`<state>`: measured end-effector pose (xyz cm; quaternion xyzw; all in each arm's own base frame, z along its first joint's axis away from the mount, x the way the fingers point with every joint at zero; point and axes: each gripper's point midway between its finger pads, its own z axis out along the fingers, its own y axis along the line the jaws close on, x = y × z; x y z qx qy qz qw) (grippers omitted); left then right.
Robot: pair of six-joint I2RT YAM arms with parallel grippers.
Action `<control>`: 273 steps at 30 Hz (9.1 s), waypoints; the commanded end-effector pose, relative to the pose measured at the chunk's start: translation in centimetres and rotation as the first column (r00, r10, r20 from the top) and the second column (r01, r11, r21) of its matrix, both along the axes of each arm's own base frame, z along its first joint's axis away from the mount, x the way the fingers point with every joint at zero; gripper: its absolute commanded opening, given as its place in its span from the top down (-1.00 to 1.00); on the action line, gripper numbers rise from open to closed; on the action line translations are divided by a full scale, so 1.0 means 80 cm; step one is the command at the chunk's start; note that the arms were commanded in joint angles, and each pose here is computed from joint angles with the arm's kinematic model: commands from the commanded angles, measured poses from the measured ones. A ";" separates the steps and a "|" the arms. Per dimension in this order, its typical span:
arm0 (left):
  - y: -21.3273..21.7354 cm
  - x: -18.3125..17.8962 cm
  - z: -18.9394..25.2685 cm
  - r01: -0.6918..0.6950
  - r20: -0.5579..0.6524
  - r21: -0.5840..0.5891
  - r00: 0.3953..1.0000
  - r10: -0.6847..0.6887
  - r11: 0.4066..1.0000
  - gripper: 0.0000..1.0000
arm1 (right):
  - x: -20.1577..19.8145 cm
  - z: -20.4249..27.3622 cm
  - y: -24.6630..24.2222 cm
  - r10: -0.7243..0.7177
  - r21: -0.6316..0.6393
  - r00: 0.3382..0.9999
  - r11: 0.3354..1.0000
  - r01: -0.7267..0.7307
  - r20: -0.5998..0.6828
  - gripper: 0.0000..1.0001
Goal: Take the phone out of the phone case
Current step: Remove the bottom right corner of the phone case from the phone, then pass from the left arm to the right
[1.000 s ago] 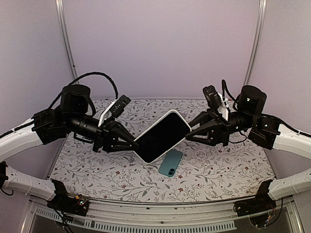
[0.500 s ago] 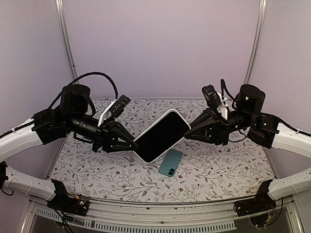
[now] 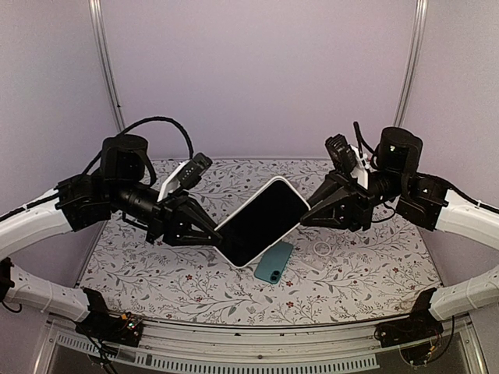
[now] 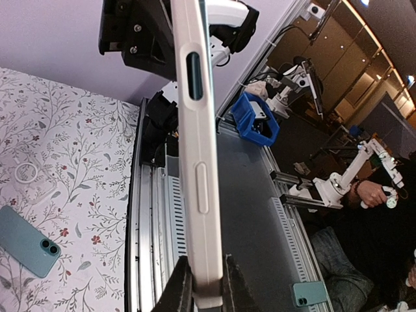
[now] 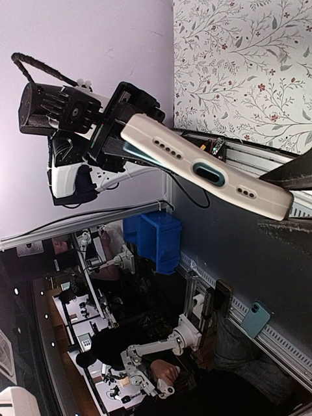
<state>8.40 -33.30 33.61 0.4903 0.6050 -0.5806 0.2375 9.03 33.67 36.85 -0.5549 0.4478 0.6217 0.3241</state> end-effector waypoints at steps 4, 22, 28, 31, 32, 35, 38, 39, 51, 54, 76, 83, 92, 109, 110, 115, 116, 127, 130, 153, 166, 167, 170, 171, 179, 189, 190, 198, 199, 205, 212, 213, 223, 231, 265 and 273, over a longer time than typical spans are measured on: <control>-0.004 -0.009 0.033 0.086 0.037 -0.113 0.996 -0.083 0.990 1.00 | -0.027 0.018 -0.013 0.124 0.034 0.991 0.991 -0.126 0.055 0.92; -0.016 -0.014 0.034 0.182 -0.014 -0.143 0.982 -0.186 0.973 1.00 | -0.044 0.033 -0.024 0.231 0.061 0.968 0.969 -0.238 0.096 0.93; -0.017 -0.016 0.035 0.200 -0.031 -0.150 0.978 -0.207 0.968 1.00 | -0.046 0.032 -0.025 0.250 0.060 0.964 0.965 -0.256 0.095 0.94; -0.019 -0.016 0.040 0.212 -0.011 -0.171 0.976 -0.217 0.962 1.00 | -0.047 0.033 -0.025 0.258 0.064 0.961 0.962 -0.265 0.102 0.93; -0.020 -0.016 0.039 0.215 -0.013 -0.172 0.975 -0.220 0.961 1.00 | -0.047 0.034 -0.026 0.261 0.066 0.960 0.961 -0.269 0.105 0.94; -0.020 -0.016 0.041 0.221 -0.010 -0.178 0.974 -0.226 0.959 1.00 | -0.048 0.035 -0.025 0.268 0.069 0.957 0.959 -0.276 0.108 0.94; -0.021 -0.017 0.044 0.228 -0.008 -0.185 0.972 -0.234 0.956 1.00 | -0.048 0.034 -0.024 0.272 0.069 0.956 0.958 -0.280 0.108 0.96; -0.021 -0.018 0.044 0.231 -0.007 -0.186 0.972 -0.237 0.955 1.00 | -0.047 0.034 -0.023 0.270 0.068 0.957 0.958 -0.278 0.105 0.97; -0.021 -0.018 0.046 0.216 0.014 -0.181 0.976 -0.217 0.959 1.00 | -0.014 0.034 -0.004 0.062 0.064 0.995 0.996 -0.068 0.078 0.96; -0.024 -0.017 0.037 0.200 0.002 -0.148 0.979 -0.202 0.969 1.00 | 0.004 0.037 0.002 -0.048 0.057 0.998 0.997 0.045 0.051 0.85; -0.027 0.015 0.027 -0.017 0.156 -0.112 0.987 0.035 0.994 1.00 | 0.041 0.005 0.016 -0.214 -0.086 0.960 0.976 0.201 -0.183 0.93; -0.025 0.014 0.028 -0.028 0.186 -0.126 0.981 0.051 0.992 1.00 | 0.052 -0.015 0.027 -0.239 -0.168 0.925 0.966 0.196 -0.294 1.00; -0.025 0.025 0.025 -0.113 0.261 -0.104 0.956 0.136 0.988 1.00 | 0.054 -0.012 0.030 -0.237 -0.198 0.903 0.964 0.174 -0.357 1.00; -0.006 0.034 0.031 -0.204 0.322 -0.141 0.916 0.240 0.969 1.00 | 0.057 -0.012 0.036 -0.245 -0.232 0.882 0.959 0.161 -0.403 1.00; -0.005 0.034 0.031 -0.208 0.325 -0.140 0.914 0.243 0.968 1.00 | 0.058 -0.013 0.036 -0.248 -0.235 0.880 0.959 0.162 -0.405 1.00; -0.003 0.036 0.028 -0.220 0.331 -0.132 0.909 0.252 0.967 1.00 | 0.059 -0.012 0.037 -0.250 -0.245 0.870 0.957 0.155 -0.425 1.00; -0.002 0.036 0.028 -0.220 0.332 -0.132 0.909 0.253 0.966 1.00 | 0.059 -0.011 0.037 -0.249 -0.245 0.870 0.957 0.154 -0.426 1.00; 0.003 0.033 0.011 -0.224 0.326 -0.114 0.912 0.250 0.968 1.00 | 0.062 0.000 0.027 -0.287 -0.232 0.906 0.947 0.221 -0.311 0.00; 0.009 0.036 0.006 -0.239 0.330 -0.113 0.906 0.263 0.964 1.00 | 0.071 0.000 0.018 -0.341 -0.238 0.903 0.929 0.282 -0.262 -0.19; 0.015 0.083 -0.040 -0.302 0.514 0.009 0.819 0.255 0.953 1.00 | 0.037 -0.006 -0.061 -0.421 0.052 0.899 0.907 0.418 0.122 -0.54; 0.023 0.160 -0.069 -0.468 0.817 0.080 0.537 0.211 0.880 1.00 | 0.035 -0.049 -0.044 -0.357 0.179 0.811 0.934 0.310 0.463 -0.55; 0.025 0.162 -0.070 -0.471 0.833 0.071 0.513 0.208 0.879 1.00 | 0.036 -0.052 -0.042 -0.352 0.173 0.805 0.936 0.306 0.478 -0.55; 0.029 0.165 -0.078 -0.476 0.868 0.051 0.457 0.197 0.878 1.00 | 0.045 -0.061 -0.033 -0.356 0.163 0.768 0.933 0.320 0.533 -0.54; 0.031 0.167 -0.080 -0.481 0.875 0.049 0.443 0.195 0.875 1.00 | 0.046 -0.064 -0.030 -0.352 0.156 0.756 0.934 0.322 0.552 -0.54; 0.031 0.181 -0.092 -0.519 0.900 0.029 0.385 0.203 0.855 1.00 | 0.066 -0.081 -0.005 -0.334 0.100 0.670 0.926 0.363 0.663 -0.48; 0.033 0.197 -0.110 -0.576 0.900 0.042 0.377 0.220 0.816 1.00 | 0.068 -0.093 0.012 -0.306 0.061 0.580 0.913 0.403 0.755 -0.39; 0.034 0.196 -0.109 -0.575 0.899 0.037 0.377 0.225 0.817 1.00 | 0.071 -0.095 0.012 -0.305 0.056 0.572 0.910 0.411 0.761 -0.38; 0.038 0.186 -0.106 -0.562 0.889 0.010 0.383 0.250 0.827 1.00 | 0.084 -0.114 0.026 -0.282 0.026 0.548 0.903 0.429 0.788 -0.33; 0.038 0.186 -0.106 -0.563 0.889 0.008 0.383 0.252 0.827 1.00 | 0.085 -0.116 0.029 -0.279 0.022 0.549 0.904 0.427 0.788 -0.33; 0.041 0.184 -0.105 -0.563 0.886 -0.001 0.382 0.261 0.826 1.00 | 0.095 -0.121 0.038 -0.283 0.023 0.532 0.896 0.443 0.798 -0.32; 0.041 0.181 -0.108 -0.560 0.885 0.002 0.386 0.259 0.828 1.00 | 0.105 -0.122 0.043 -0.304 0.041 0.508 0.885 0.464 0.806 -0.30; 0.040 0.181 -0.108 -0.560 0.885 0.003 0.387 0.258 0.828 1.00 | 0.106 -0.122 0.043 -0.305 0.040 0.506 0.883 0.468 0.807 -0.30; 0.039 0.176 -0.108 -0.551 0.885 0.001 0.390 0.256 0.834 1.00 | 0.115 -0.117 0.050 -0.333 0.070 0.480 0.871 0.485 0.811 -0.30; 0.038 0.172 -0.111 -0.543 0.886 0.003 0.390 0.249 0.840 1.00 | 0.124 -0.115 0.054 -0.351 0.085 0.463 0.860 0.504 0.814 -0.30; 0.031 0.163 -0.112 -0.527 0.891 -0.004 0.385 0.242 0.850 1.00 | 0.117 -0.124 0.063 -0.325 0.051 0.520 0.880 0.472 0.790 -0.29; 0.031 0.164 -0.116 -0.533 0.894 0.004 0.381 0.236 0.846 1.00 | 0.101 -0.132 0.065 -0.278 0.015 0.569 0.906 0.423 0.774 -0.19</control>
